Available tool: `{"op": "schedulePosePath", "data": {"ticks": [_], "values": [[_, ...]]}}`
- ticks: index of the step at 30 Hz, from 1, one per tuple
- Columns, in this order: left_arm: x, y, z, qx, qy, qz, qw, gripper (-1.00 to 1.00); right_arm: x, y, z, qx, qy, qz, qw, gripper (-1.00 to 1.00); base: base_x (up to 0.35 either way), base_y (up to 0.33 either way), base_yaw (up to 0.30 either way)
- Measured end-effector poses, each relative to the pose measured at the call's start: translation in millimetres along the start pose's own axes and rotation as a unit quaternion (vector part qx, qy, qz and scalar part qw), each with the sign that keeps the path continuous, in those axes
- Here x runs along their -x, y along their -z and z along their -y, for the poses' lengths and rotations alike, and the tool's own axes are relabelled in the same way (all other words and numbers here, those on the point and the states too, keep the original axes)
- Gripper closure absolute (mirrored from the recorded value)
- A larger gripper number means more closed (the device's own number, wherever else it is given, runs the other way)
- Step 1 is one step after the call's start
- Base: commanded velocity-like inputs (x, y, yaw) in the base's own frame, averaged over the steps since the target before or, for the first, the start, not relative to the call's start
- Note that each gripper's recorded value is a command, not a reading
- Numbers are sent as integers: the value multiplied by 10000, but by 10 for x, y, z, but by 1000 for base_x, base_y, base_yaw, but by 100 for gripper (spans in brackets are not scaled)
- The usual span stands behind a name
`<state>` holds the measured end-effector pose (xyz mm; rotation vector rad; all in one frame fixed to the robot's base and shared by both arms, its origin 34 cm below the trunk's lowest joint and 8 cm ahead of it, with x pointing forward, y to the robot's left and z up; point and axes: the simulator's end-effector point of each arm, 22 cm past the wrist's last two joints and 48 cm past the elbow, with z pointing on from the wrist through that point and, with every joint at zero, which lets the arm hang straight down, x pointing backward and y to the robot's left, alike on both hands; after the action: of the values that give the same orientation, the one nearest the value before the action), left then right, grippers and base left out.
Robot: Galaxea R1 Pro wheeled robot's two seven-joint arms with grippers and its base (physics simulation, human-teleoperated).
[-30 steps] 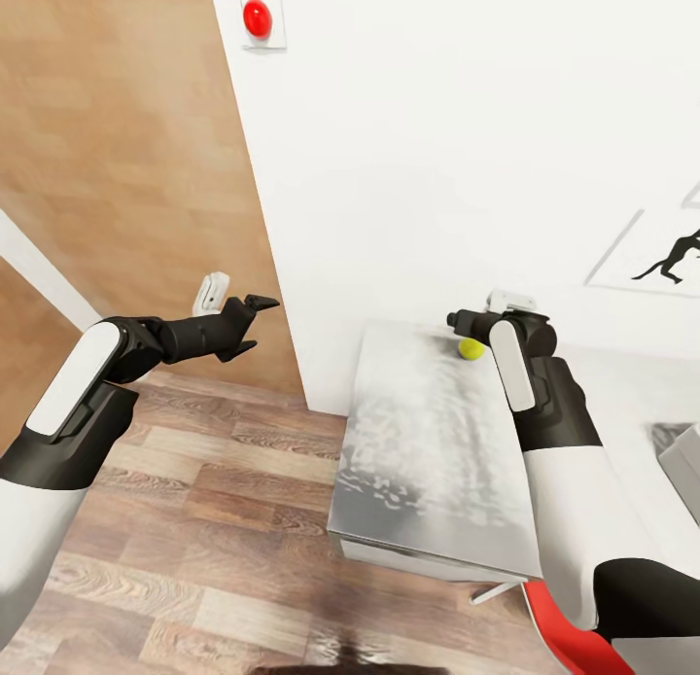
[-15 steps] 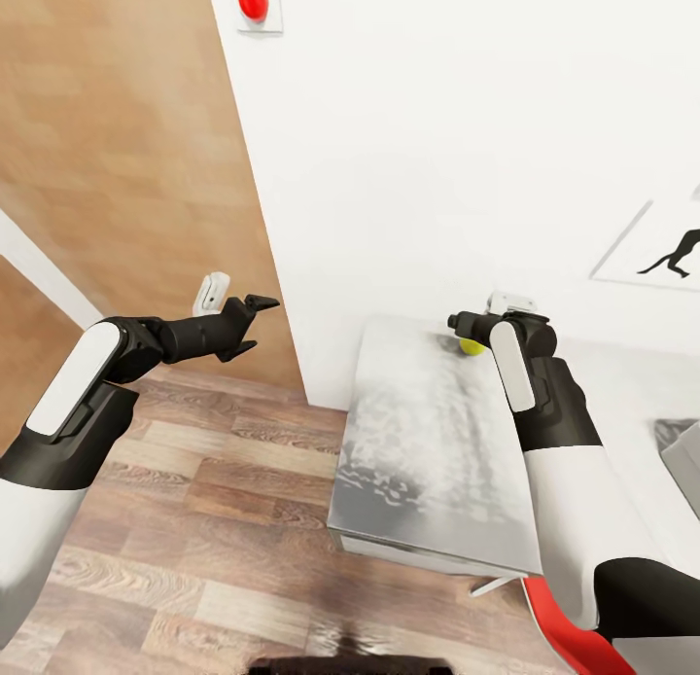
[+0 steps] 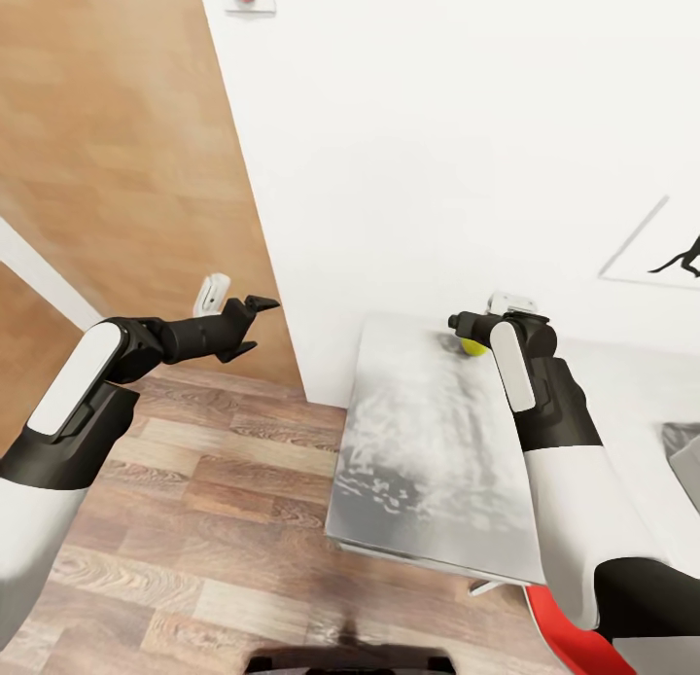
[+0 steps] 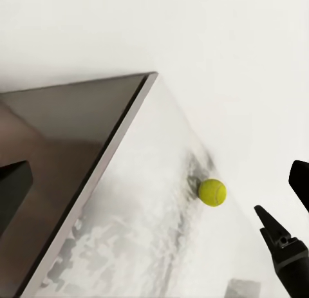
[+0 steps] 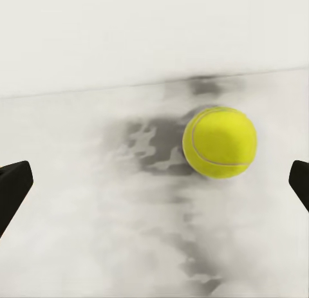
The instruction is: Put all the toys in the child's room - the three board games (two on the bed and one on the table), the two jigsaw puzzles on the table, and the tennis ball on the table - inside the toy box on the table in the child's room.
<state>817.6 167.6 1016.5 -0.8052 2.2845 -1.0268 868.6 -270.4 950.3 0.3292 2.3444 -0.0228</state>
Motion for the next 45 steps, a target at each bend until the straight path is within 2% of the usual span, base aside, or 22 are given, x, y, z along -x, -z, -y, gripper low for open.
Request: {"op": "schedulePosePath", "data": {"ticks": [14,45], "values": [[-52,-96,-122,91,34,-80,9999,-100,-105,-96,17,-27,10,-86,10000,-100,29,-6,0],[-79,-148,-188,136,55,-123,9998,-100,-149,-158,104,-121,48,-115,9998,-100,2,0,0]]}}
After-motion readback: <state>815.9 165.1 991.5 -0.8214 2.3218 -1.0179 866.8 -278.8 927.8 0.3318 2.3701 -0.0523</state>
